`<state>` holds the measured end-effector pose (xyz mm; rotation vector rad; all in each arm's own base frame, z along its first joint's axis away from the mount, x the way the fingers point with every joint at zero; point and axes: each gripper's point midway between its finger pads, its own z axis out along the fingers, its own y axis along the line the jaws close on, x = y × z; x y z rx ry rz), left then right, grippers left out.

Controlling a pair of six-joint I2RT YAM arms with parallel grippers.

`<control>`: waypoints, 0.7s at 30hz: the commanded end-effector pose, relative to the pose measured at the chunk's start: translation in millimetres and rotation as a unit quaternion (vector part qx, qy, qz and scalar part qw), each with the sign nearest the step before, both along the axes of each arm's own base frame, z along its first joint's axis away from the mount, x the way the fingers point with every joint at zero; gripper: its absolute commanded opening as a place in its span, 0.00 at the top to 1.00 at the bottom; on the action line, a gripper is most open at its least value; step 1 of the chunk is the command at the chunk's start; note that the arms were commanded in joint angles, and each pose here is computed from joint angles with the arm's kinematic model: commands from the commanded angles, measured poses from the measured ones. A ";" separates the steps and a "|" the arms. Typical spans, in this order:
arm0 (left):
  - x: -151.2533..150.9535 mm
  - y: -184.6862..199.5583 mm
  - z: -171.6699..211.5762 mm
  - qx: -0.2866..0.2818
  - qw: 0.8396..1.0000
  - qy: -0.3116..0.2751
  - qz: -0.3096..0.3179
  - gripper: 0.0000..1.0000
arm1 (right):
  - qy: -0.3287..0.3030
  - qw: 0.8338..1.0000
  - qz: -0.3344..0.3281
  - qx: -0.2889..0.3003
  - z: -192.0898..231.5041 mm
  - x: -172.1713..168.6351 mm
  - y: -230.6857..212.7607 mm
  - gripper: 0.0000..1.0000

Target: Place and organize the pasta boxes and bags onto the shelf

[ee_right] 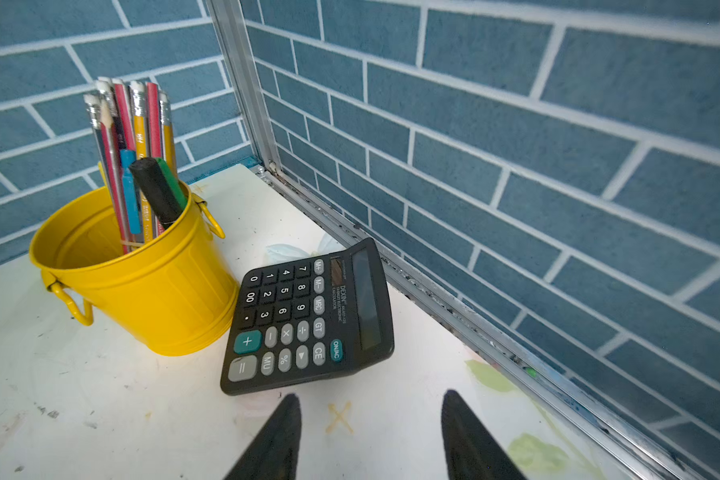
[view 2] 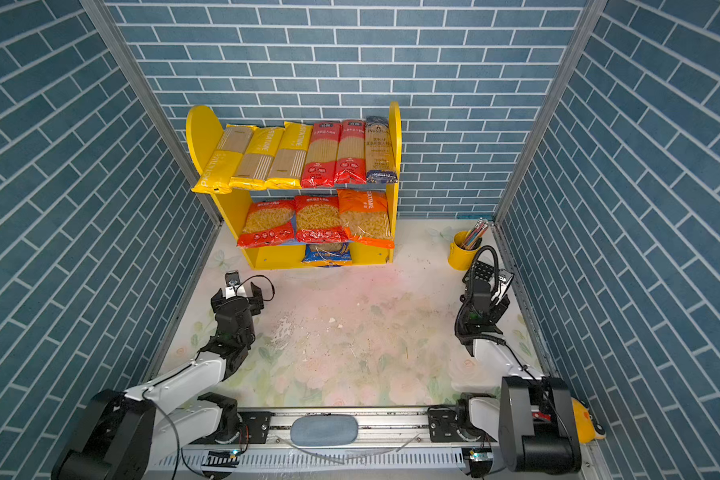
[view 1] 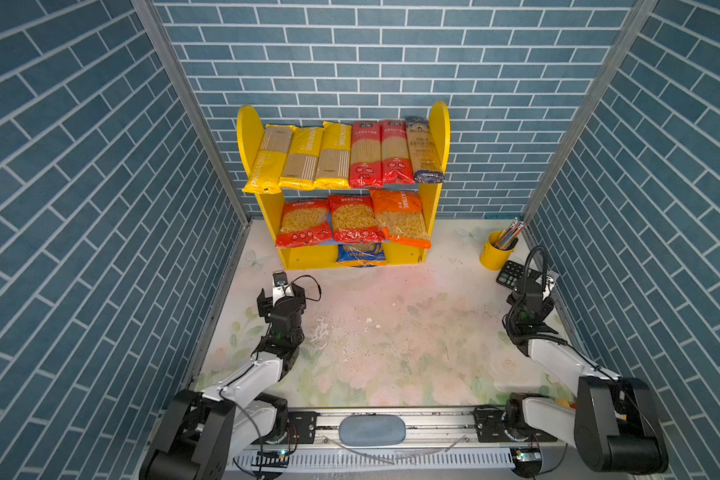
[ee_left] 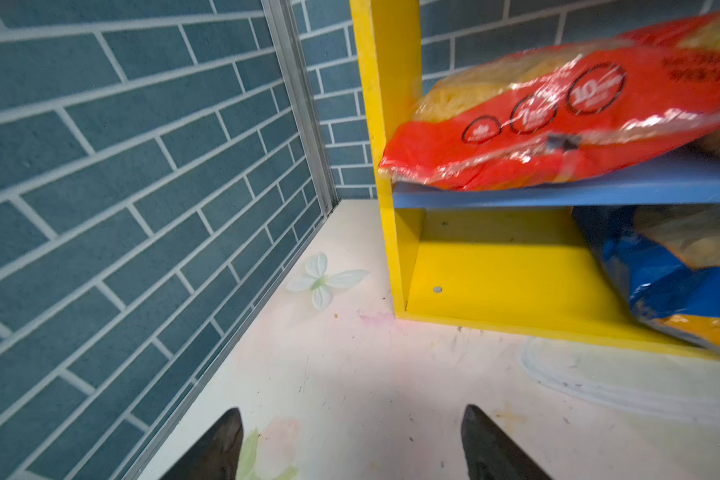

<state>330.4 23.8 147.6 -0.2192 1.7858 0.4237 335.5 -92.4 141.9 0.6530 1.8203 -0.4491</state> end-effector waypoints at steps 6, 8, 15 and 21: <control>26.8 0.4 -6.7 0.024 0.999 -0.029 -0.029 0.12 | -0.018 0.999 0.028 -0.038 -13.9 13.1 -2.1 0.43; 31.9 6.4 -18.9 0.009 1.000 -0.008 -0.024 0.12 | -0.031 0.998 0.022 -0.044 -21.4 12.5 -5.6 0.42; 37.8 4.2 -28.5 0.002 0.999 -0.001 -0.037 0.11 | -0.012 0.999 0.049 -0.013 -30.3 18.8 -3.2 0.42; 44.7 -0.3 -36.3 -0.001 0.998 0.016 -0.054 0.11 | -0.015 0.998 0.067 -0.004 -31.1 23.0 -1.8 0.36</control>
